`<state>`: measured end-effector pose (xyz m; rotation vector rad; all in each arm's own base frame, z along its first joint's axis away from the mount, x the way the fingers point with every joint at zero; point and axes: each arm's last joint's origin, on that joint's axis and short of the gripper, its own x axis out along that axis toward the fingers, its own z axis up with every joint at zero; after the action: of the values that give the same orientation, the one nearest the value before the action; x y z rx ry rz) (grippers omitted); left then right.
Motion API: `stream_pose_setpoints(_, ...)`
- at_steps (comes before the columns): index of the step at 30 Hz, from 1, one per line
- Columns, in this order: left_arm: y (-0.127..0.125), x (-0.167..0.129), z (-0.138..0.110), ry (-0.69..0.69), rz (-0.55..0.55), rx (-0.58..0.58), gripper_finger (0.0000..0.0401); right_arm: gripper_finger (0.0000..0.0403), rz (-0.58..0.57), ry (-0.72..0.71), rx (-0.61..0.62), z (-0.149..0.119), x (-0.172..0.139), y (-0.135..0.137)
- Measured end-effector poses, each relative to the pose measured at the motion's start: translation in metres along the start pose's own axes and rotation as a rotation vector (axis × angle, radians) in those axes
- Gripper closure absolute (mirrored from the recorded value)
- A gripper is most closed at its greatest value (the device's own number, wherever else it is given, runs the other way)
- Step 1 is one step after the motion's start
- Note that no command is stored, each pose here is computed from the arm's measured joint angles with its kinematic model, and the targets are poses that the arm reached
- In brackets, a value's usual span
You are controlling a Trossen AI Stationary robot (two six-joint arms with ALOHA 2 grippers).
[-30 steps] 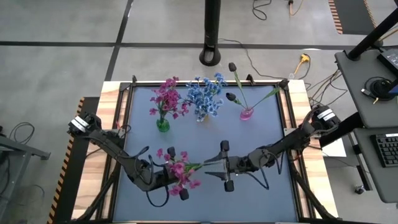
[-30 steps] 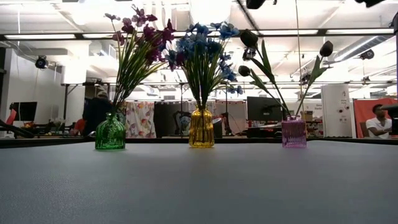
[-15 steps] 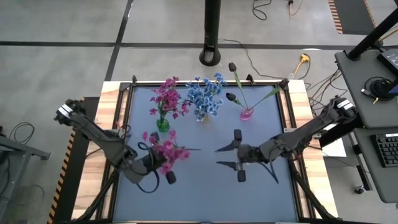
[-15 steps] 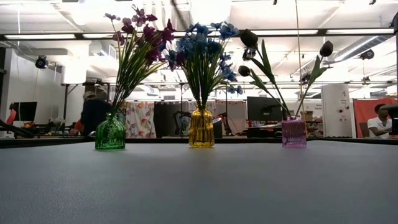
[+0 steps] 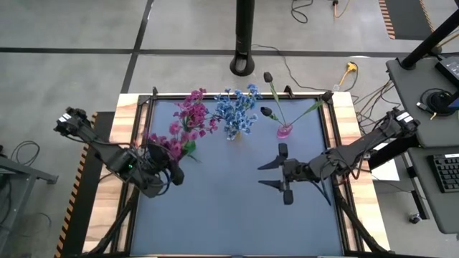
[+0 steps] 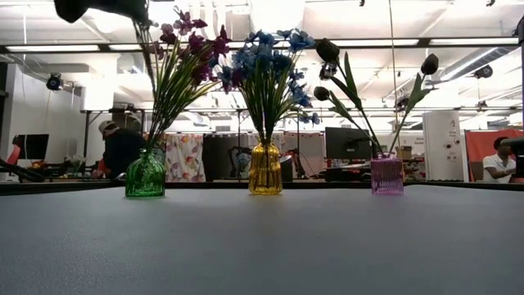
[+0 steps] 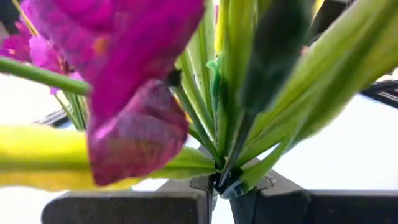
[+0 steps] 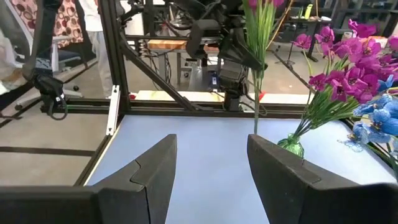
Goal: Sort flowers into vase by color
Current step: Put the purple flowers into the green flower vase
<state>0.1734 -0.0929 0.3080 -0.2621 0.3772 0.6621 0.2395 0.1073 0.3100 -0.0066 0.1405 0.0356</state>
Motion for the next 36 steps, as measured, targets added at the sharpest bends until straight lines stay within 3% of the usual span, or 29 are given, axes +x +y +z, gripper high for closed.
stream_pose_setpoints(15, 0.020, -0.004, 0.007, 0.206, -0.003, 0.057, 0.0391, 0.0213, -0.030, 0.011, 0.157, 0.034, -0.056, -0.024)
stream_pose_setpoints(25, 0.032, -0.012, 0.023, 0.112, 0.117, 0.134, 0.0391, 0.0213, -0.049, 0.009, 0.115, 0.036, -0.057, -0.026)
stream_pose_setpoints(36, 0.041, 0.002, 0.023, 0.055, 0.235, 0.128, 0.0391, 0.0213, -0.051, 0.023, 0.090, 0.033, -0.054, -0.024)
